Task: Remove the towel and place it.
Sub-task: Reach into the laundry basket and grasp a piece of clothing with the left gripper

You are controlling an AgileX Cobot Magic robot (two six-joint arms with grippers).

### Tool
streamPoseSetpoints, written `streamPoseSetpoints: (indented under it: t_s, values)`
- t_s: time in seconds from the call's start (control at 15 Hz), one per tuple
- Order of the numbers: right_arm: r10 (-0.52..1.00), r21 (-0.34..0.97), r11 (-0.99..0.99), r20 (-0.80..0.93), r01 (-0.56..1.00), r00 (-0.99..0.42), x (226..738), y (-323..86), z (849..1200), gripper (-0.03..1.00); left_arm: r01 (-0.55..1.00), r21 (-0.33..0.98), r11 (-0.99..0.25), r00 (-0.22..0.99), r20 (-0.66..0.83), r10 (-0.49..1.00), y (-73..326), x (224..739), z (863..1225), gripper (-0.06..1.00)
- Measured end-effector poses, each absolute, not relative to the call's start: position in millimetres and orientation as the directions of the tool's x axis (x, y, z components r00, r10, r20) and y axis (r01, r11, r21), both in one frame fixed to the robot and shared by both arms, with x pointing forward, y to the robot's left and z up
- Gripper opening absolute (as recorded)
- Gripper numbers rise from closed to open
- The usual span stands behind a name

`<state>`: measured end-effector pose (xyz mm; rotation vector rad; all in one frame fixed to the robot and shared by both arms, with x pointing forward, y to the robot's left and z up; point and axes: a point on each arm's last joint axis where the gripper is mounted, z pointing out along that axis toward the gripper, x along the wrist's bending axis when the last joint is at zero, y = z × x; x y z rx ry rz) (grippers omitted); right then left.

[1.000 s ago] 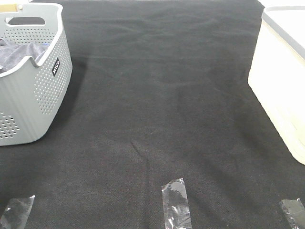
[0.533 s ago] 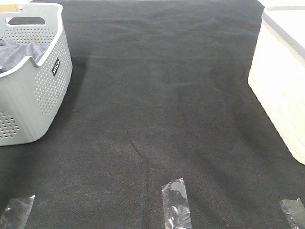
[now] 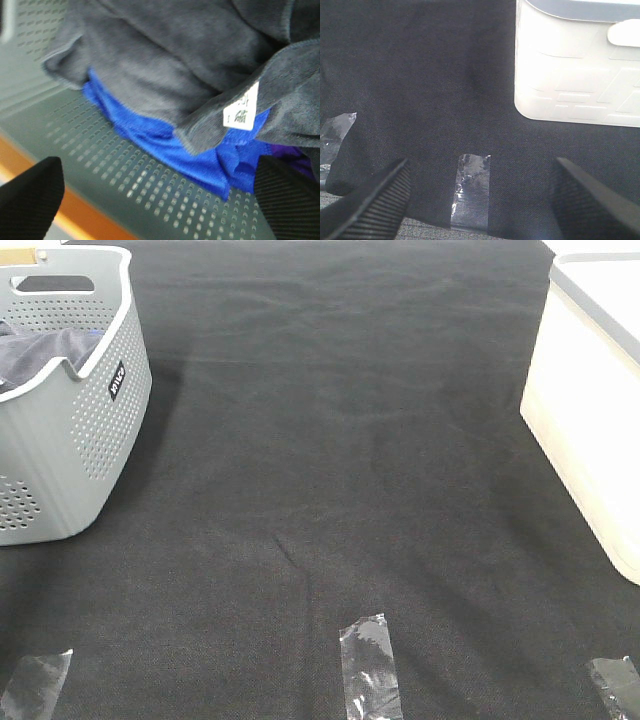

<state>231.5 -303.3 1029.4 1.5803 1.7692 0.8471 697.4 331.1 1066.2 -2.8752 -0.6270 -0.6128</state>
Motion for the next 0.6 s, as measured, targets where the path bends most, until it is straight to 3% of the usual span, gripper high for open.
streamPoseSetpoints:
  t_s: [0.6]
  values:
    - [0.995,0.794,0.082,-0.027,0.602,-0.099,231.5,-303.3,1029.4,0.75,0.289,-0.103,-0.952,0.923,0.293,0.249,328.7,715.4,1009.4,0.97]
